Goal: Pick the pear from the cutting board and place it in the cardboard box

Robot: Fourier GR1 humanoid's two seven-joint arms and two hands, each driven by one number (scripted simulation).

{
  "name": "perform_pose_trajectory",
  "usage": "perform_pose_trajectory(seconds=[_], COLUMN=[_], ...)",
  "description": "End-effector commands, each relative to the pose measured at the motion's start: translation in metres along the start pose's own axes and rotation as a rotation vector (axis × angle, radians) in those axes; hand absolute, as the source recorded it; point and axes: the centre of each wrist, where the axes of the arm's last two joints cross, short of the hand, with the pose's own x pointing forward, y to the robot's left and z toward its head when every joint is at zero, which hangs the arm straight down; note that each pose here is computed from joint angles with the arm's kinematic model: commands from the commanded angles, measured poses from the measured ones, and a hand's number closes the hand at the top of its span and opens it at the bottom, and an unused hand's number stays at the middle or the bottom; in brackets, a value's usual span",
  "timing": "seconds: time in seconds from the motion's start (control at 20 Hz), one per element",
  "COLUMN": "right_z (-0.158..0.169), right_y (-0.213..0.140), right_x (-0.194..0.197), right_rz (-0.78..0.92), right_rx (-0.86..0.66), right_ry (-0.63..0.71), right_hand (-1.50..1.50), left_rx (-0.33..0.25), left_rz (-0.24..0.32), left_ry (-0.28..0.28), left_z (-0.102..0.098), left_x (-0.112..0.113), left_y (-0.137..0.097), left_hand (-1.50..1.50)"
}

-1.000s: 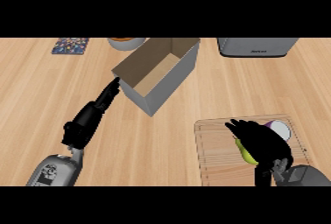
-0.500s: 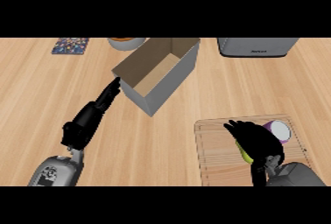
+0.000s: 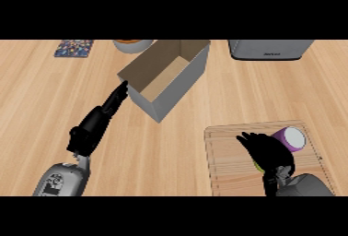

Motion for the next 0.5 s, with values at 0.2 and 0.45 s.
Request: perform_pose_trajectory(seconds=[0.2,0.45], right_z=[-0.021,-0.02], right_y=[0.011,0.026], right_x=[-0.021,-0.007], right_rz=[0.02,0.053], right_rx=[-0.004,0.014], right_ry=[0.006,0.04], right_hand=[-1.5,-1.5], left_rx=[0.013,0.0], left_rz=[0.013,0.01], left_ry=[0.011,0.002], left_z=[0.006,-0.003], left_x=[0.004,-0.002], left_y=[-0.009,0.007], left_hand=[0.0,0.0])
